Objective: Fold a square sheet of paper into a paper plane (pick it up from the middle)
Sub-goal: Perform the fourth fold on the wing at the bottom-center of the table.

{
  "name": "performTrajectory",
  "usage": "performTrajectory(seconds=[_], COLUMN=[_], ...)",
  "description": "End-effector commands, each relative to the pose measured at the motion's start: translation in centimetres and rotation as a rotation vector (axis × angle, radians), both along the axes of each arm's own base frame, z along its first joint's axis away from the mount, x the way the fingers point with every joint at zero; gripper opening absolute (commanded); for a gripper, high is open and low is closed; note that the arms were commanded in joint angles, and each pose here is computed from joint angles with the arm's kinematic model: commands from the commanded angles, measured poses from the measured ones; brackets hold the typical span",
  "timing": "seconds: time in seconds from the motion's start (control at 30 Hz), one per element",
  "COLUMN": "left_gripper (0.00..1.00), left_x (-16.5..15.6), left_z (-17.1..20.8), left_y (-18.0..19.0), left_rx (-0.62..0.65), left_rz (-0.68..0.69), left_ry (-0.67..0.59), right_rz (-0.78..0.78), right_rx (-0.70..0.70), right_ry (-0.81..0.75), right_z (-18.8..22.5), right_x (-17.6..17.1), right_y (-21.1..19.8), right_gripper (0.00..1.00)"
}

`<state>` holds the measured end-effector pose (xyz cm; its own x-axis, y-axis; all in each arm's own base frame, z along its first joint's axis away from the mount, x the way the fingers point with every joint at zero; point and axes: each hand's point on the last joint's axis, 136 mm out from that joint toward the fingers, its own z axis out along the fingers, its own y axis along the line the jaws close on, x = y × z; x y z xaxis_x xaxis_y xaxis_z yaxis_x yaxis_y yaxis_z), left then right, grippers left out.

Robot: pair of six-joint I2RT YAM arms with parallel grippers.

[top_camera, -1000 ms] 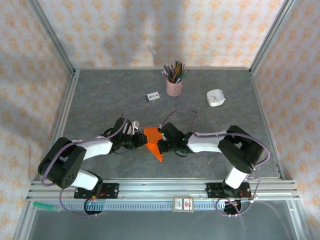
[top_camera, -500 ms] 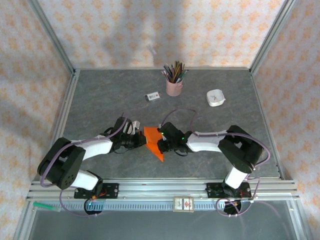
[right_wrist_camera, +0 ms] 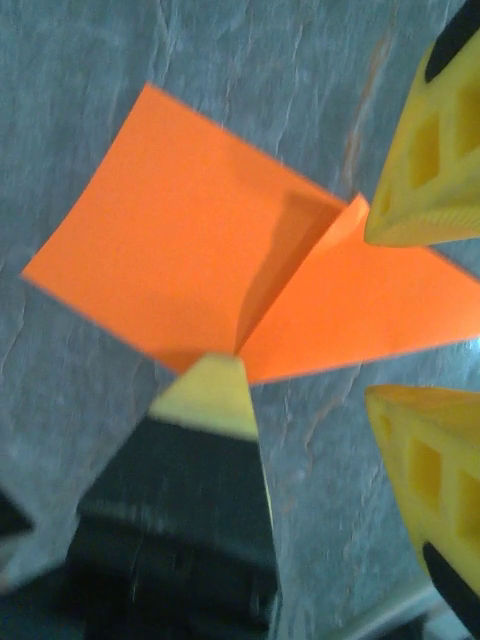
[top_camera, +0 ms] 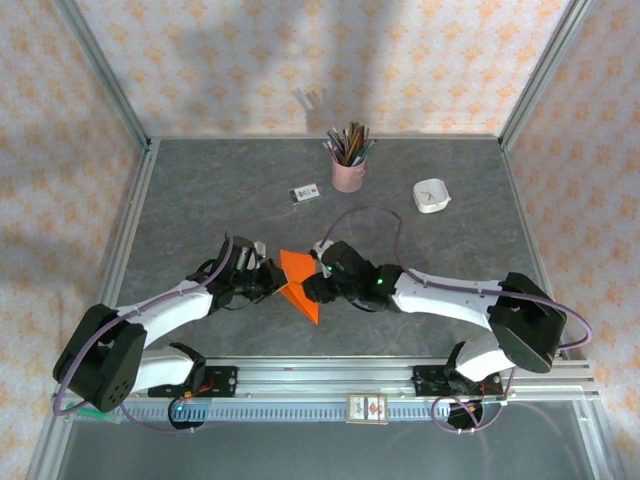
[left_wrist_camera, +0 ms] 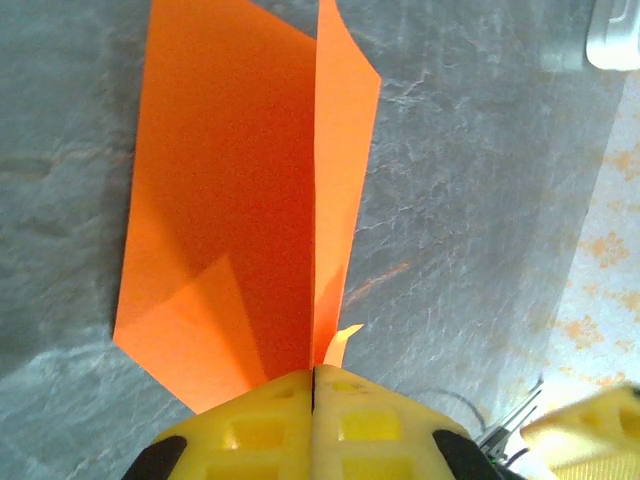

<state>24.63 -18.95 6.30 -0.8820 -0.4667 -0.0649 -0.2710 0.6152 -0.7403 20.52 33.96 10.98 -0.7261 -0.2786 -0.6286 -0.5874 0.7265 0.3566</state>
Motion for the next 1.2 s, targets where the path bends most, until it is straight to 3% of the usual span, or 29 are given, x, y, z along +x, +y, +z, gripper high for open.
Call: performTrajectory(seconds=[0.0,0.33,0.9,1.17], left_gripper=[0.0,0.0,0.0,0.0], left_x=[-0.7,-1.2,-1.3,-1.6], left_z=[-0.2,-0.3,-0.4,-0.9], left_y=[0.5,0.3,0.2,0.3], left_rx=[-0.02,-0.014,-0.005,-0.008], left_rz=[0.086,0.082,0.063,0.066], left_ry=[0.086,0.16,0.159,0.169], right_rz=[-0.055,-0.139,-0.144,-0.156], right_rx=[0.013,-0.048,-0.152,-0.171], right_ry=[-0.049,-0.161,-0.204,-0.209], right_z=[-0.8,-3.6,-6.5,-6.7], right_x=[-0.6,-1.0,-1.0,-0.6], right_y=[0.5,1.3,3.5,3.9], right_gripper=[0.43,0.42,0.44,0.4])
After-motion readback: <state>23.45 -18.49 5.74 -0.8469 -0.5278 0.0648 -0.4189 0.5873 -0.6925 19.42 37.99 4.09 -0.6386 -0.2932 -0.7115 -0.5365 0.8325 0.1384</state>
